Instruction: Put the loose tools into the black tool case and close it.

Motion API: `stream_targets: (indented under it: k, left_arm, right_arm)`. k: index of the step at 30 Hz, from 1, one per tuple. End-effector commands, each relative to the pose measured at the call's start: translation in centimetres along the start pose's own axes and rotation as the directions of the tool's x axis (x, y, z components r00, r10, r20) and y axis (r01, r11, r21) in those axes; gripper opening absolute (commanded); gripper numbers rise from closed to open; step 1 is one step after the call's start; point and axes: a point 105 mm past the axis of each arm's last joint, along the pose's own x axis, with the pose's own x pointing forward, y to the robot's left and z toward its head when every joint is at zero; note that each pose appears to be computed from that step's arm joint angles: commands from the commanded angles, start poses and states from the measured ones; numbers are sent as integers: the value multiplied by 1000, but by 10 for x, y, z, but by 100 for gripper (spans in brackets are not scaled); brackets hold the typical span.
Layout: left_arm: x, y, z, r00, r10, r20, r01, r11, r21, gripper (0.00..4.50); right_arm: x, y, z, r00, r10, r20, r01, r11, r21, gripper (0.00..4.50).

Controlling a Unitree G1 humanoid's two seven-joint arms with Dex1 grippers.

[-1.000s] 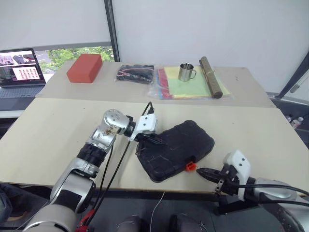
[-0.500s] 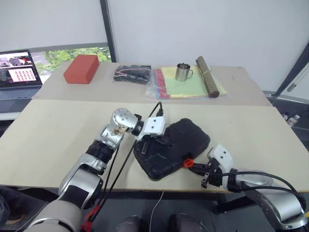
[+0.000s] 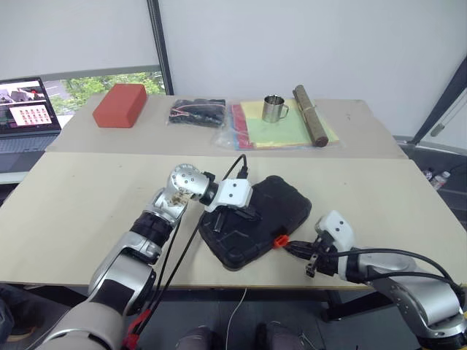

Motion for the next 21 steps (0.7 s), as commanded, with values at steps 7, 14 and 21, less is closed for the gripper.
stream_targets:
  k: [7,14,21]
  left_arm:
    - [-8,-23,-39,998,-11,-64,-4,976,-218,0]
    - [-121,-35,-27,988,157,2,-135,856,-498,202]
    - [-212,-102,10,983,149,-104,-179,710,-681,448]
  right_arm:
    - [-21,14,25,994,58,89,-49,994,-98,32]
    - [-81,4,40,992,118,54,-108,981,-159,253]
    - [-146,-30,69,984,174,-32,-176,963,-202,450]
